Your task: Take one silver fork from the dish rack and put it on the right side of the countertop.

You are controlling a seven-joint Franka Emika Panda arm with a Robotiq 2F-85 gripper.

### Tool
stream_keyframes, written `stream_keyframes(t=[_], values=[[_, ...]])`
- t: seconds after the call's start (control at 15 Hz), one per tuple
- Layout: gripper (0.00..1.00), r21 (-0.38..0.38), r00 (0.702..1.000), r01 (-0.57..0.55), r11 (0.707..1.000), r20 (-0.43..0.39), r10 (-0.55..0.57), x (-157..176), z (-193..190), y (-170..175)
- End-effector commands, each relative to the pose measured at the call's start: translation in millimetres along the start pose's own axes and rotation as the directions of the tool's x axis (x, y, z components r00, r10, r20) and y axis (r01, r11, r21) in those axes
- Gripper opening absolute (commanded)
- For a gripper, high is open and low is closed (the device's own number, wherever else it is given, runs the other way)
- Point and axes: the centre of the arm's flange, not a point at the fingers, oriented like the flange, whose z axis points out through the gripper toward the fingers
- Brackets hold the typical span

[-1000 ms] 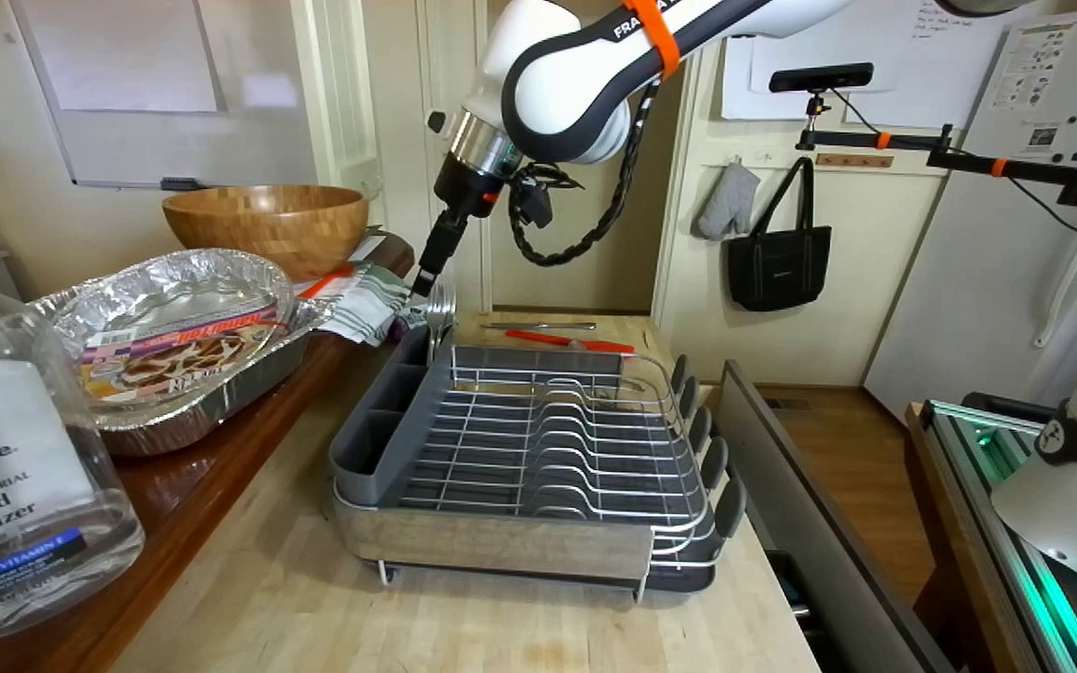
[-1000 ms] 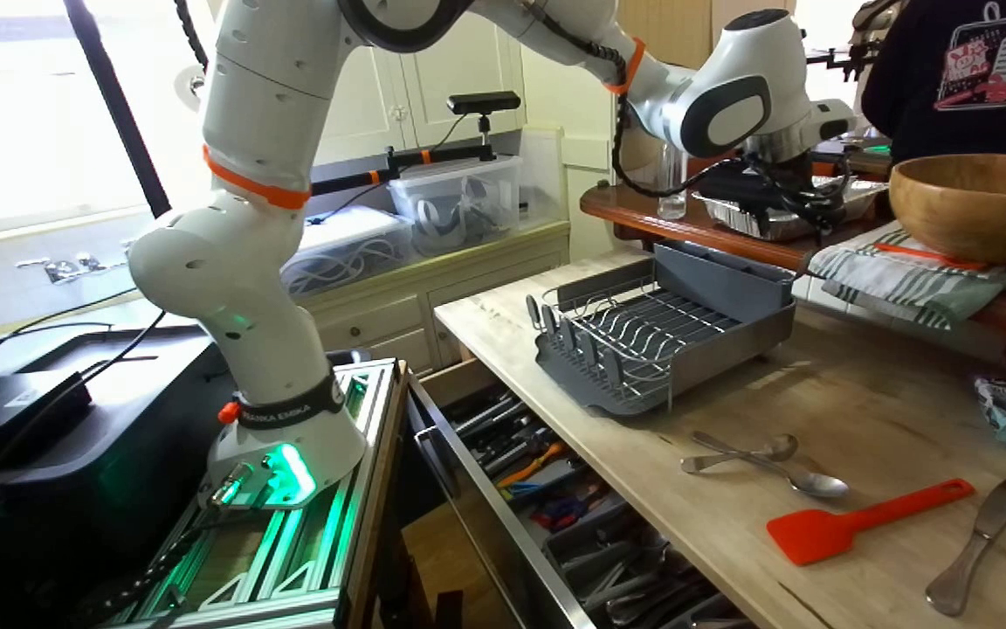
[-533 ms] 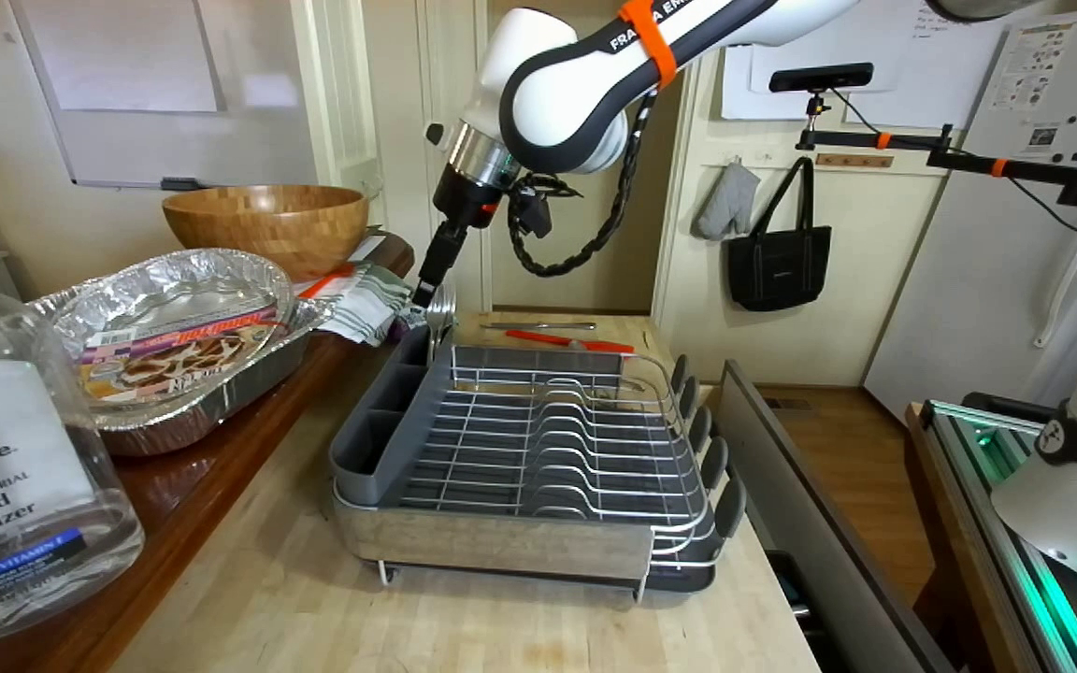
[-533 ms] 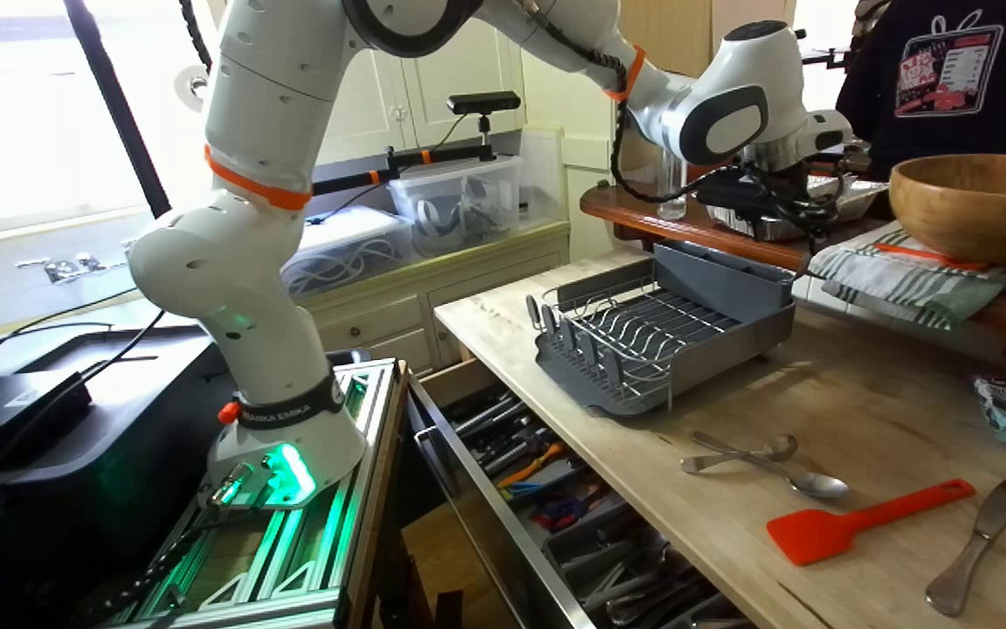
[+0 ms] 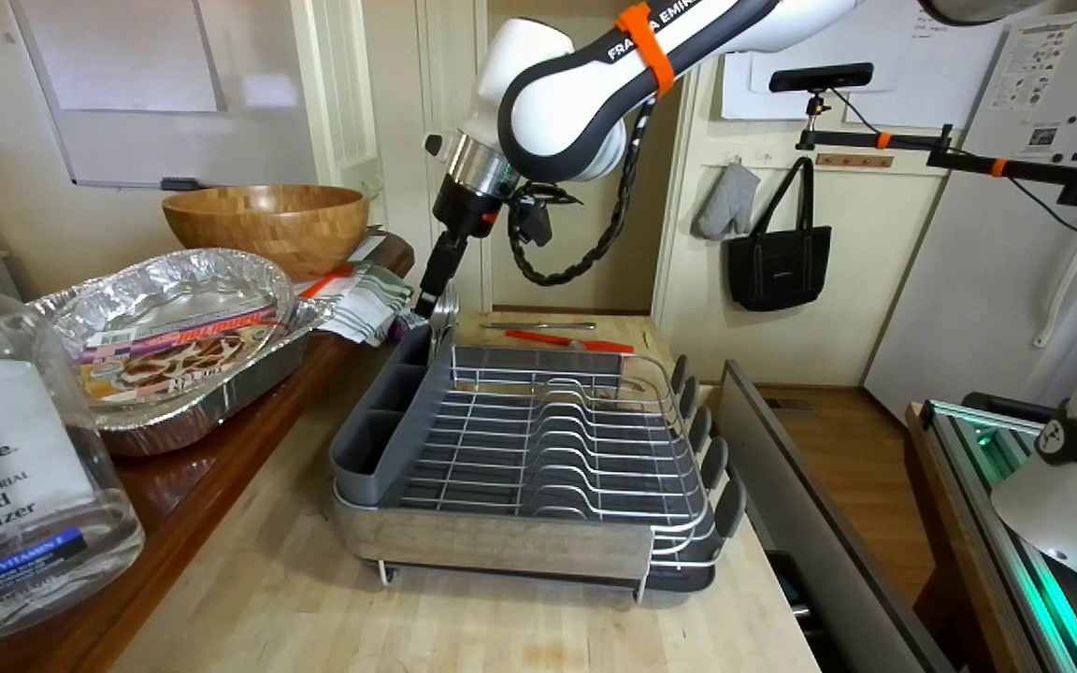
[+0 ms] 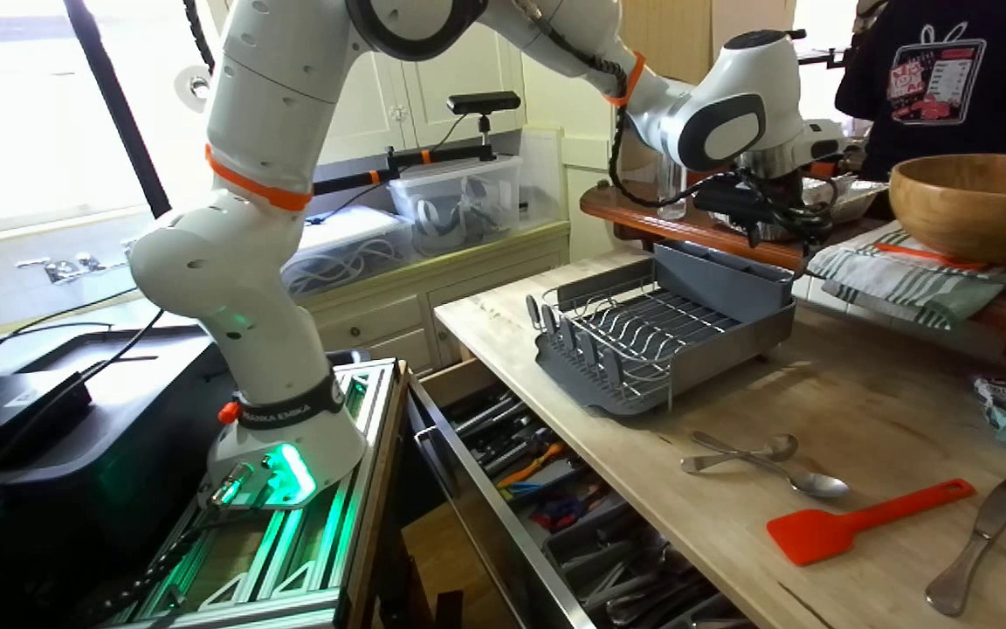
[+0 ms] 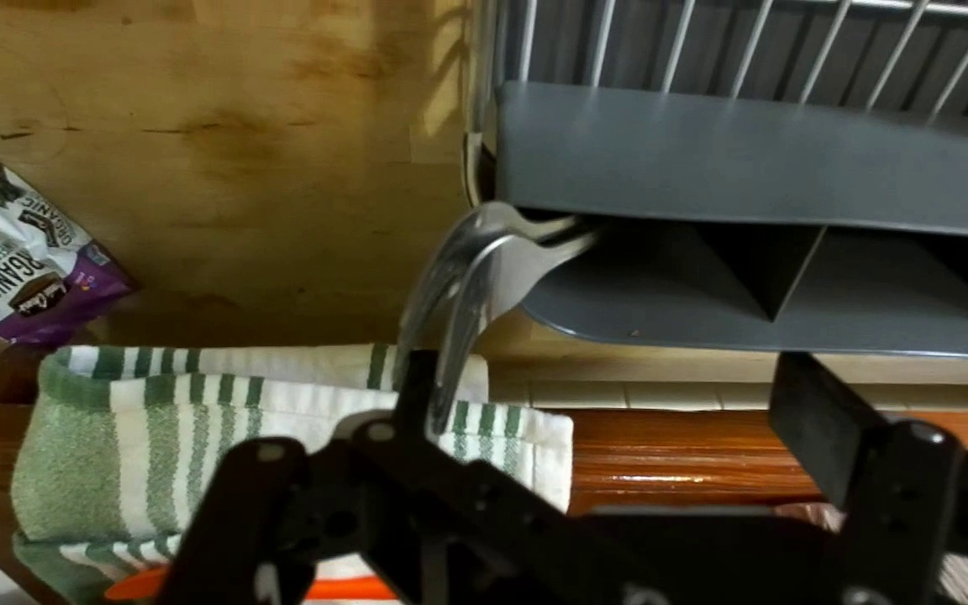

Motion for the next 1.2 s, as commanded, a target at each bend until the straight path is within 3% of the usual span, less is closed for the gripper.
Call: stream_keyframes(t=[0.0, 0.27, 0.4, 0.47, 1.07, 1.13], values=[[1.0, 0.013, 0.999, -0.012, 1.0, 0.048, 0.012, -1.6, 5.5, -4.8], [0.99, 0.021, 0.995, -0.012, 1.0, 0.098, 0.01, -4.7, 7.6, -8.0], [0.74, 0.028, 0.993, -0.012, 1.0, 0.119, 0.008, -6.3, 9.4, -10.1], [0.7, 0.029, 0.993, -0.011, 1.0, 0.121, 0.007, -6.3, 9.4, -10.5], [0.0, 0.01, 0.993, -0.011, 1.0, 0.117, 0.01, -2.3, 0.1, -0.6], [0.0, 0.009, 0.993, -0.01, 1.0, 0.121, 0.009, -1.9, -0.6, -0.4]])
